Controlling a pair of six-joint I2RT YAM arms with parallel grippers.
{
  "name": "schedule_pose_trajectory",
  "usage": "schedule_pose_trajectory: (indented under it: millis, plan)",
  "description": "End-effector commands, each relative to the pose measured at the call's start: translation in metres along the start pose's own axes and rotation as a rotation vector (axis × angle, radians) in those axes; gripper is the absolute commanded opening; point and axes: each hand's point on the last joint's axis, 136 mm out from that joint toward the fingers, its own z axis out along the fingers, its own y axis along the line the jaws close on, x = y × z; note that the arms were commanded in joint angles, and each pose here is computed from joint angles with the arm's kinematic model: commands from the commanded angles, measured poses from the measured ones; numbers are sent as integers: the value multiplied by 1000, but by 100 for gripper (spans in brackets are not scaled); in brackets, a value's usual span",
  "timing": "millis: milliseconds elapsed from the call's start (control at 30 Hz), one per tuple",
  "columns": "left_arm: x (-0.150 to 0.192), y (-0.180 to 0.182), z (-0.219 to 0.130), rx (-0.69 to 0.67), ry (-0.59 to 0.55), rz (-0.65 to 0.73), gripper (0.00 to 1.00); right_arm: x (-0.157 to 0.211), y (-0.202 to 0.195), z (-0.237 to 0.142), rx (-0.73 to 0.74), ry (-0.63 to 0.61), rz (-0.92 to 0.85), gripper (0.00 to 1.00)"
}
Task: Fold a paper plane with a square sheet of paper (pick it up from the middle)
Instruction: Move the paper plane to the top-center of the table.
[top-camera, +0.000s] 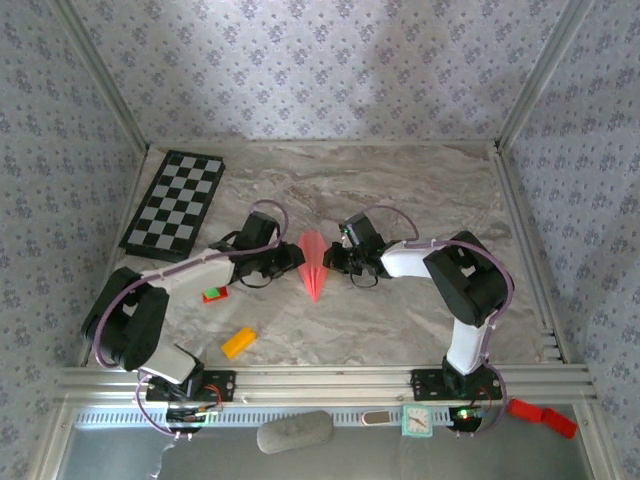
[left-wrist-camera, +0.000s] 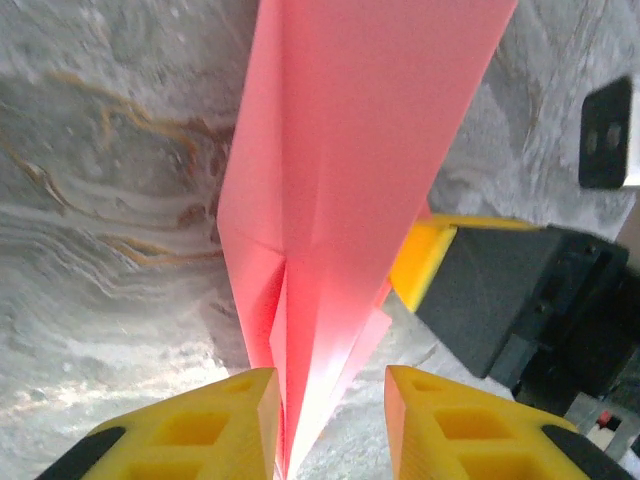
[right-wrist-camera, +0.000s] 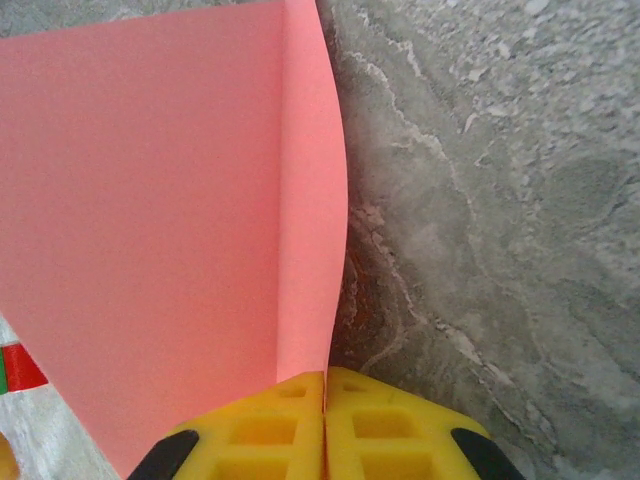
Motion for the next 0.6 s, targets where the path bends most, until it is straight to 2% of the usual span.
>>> schedule_pose_trajectory:
  millis: [0, 167, 467, 567]
  plan:
    - [6, -2, 4, 11, 23, 5, 35, -1, 2, -2, -4, 7, 15, 9]
    - [11, -4, 15, 33, 58, -9, 36, 0, 1, -1, -1, 9, 16, 9]
    - [13, -1, 24, -10, 77, 1, 36, -1, 1, 0, 2, 13, 18, 9]
    - [14, -3, 27, -1, 85, -5, 33, -1, 1, 0, 4, 13, 17, 9]
